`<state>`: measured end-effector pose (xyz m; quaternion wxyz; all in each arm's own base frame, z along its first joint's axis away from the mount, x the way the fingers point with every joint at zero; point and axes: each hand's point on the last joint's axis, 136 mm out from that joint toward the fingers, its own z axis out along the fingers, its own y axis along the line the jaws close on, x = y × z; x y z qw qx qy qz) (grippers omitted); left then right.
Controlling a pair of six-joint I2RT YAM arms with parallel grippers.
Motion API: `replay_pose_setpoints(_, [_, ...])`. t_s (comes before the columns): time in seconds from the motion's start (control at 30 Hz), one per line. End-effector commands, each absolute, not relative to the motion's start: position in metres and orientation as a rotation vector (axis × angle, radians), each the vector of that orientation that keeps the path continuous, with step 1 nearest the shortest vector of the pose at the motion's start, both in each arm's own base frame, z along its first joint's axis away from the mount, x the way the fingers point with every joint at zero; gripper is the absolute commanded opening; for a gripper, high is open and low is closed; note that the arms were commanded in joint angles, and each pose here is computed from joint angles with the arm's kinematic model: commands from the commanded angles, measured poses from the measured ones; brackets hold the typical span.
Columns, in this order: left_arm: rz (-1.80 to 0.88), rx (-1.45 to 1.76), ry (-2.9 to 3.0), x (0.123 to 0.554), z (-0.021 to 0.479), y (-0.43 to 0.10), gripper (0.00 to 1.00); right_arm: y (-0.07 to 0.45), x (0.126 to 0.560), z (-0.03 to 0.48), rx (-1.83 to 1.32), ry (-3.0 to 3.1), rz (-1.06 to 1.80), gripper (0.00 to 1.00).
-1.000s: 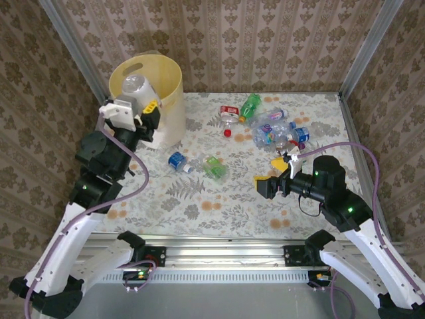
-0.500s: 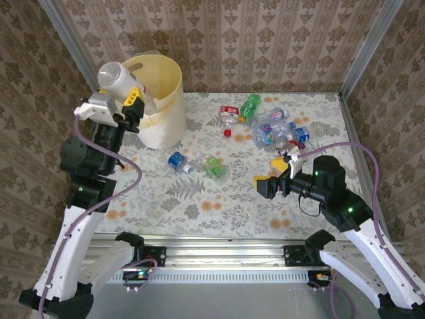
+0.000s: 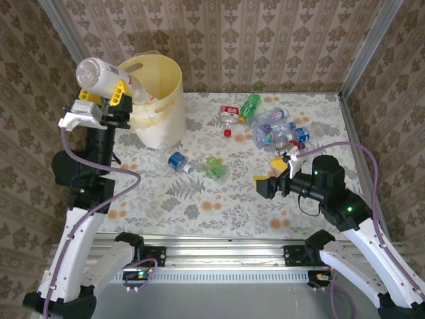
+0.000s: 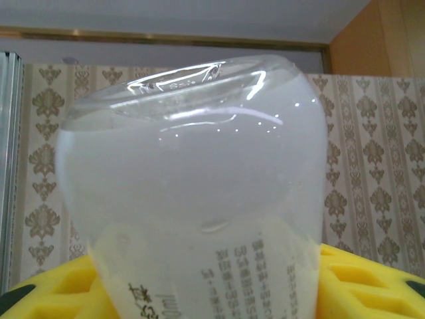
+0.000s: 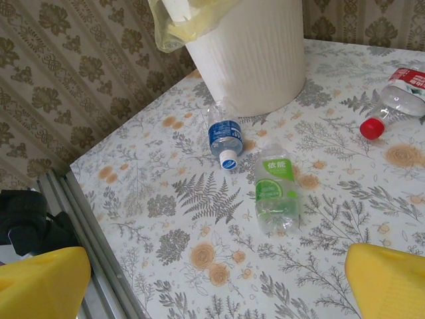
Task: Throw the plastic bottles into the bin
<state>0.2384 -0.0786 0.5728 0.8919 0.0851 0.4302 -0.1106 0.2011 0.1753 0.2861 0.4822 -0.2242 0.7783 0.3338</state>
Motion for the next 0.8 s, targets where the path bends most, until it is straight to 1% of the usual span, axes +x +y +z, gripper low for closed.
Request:
replay_pose_setpoints(0.0, [-0.196, 0.159, 0.806, 0.23, 0.589, -0.072, 0.34, 0.179, 0.196, 0.301, -0.574, 1.851, 0.838, 1.0])
replay_pose_setpoints(0.27, [-0.173, 0.167, 0.795, 0.241, 0.588, -0.074, 0.34, 0.181, 0.195, 0.302, -0.594, 1.845, 0.847, 1.0])
replay_pose_setpoints(0.77, [-0.148, 0.16, 0.8, 0.247, 0.584, -0.073, 0.34, 0.183, 0.192, 0.304, -0.604, 1.835, 0.866, 1.0])
